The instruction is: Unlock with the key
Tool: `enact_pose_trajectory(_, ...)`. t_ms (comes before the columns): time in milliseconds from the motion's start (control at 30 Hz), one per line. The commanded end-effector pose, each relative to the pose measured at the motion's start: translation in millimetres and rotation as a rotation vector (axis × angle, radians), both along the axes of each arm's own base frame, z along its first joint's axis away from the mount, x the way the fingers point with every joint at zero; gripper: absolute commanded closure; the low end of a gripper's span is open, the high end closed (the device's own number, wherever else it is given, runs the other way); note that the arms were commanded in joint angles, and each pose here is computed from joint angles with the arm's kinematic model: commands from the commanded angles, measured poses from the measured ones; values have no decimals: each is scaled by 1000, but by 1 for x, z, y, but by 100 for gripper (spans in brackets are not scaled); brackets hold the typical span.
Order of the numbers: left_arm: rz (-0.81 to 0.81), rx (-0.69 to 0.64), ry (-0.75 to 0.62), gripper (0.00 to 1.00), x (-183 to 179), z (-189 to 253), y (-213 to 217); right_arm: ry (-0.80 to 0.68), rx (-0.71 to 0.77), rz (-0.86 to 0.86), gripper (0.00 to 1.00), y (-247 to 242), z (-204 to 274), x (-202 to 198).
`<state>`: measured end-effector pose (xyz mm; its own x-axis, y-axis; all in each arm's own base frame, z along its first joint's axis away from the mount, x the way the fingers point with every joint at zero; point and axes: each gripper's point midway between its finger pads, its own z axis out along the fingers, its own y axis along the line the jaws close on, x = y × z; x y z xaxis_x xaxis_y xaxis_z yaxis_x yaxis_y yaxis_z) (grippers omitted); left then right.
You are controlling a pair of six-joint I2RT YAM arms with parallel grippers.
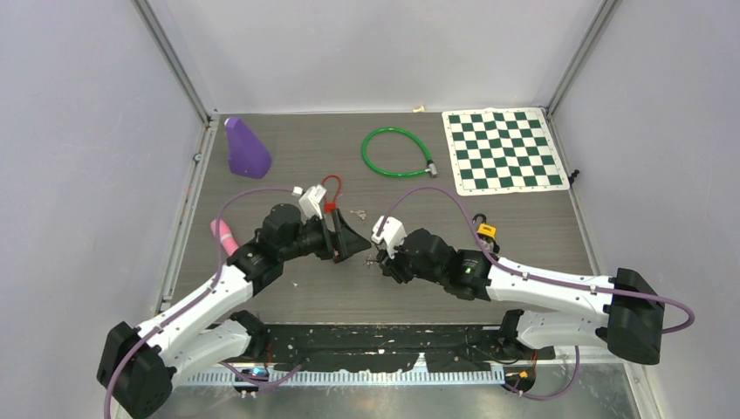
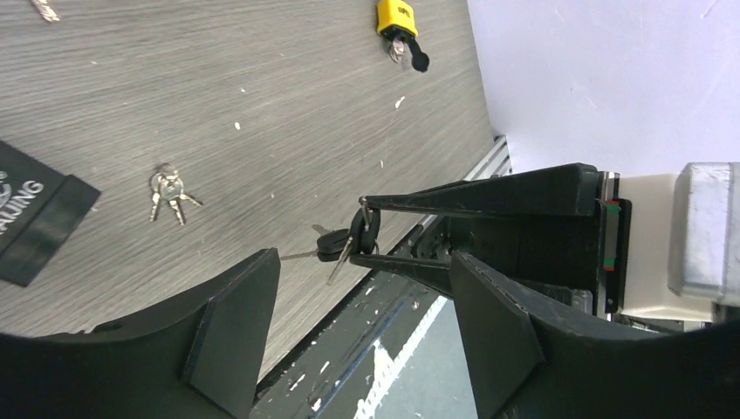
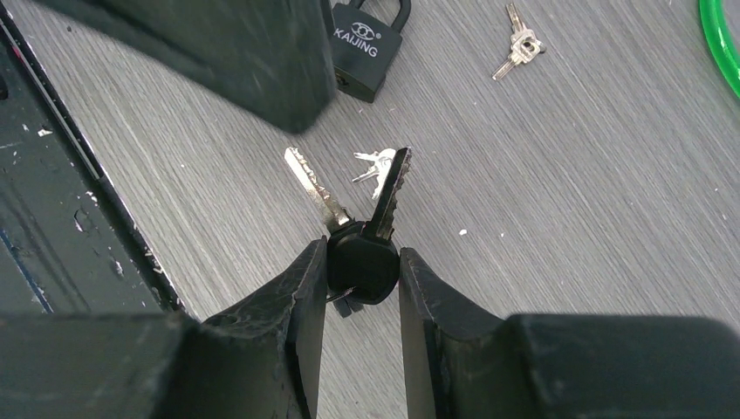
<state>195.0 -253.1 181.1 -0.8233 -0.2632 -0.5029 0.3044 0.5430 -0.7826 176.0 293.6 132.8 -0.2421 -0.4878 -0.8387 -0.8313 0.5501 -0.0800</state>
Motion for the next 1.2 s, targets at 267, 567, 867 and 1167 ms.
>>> enact_pose_trajectory(267, -52, -49, -43, 42, 12, 16, -43, -77, 102, 7, 93, 24, 39, 8)
enact_pose_trajectory(567, -42, -53, -47, 65, 17, 11, -54, -76, 109, 11, 92, 27, 39, 6)
enact_pose_trajectory(867, -38, -22, -140, 100, 18, 19, -48, -54, 120, -6, 61, 26, 40, 5)
enact_pose_trajectory(1167, 23, 218, -485, 100, 34, 54, -3, 68, 412, -11, 9, 11, 84, 9)
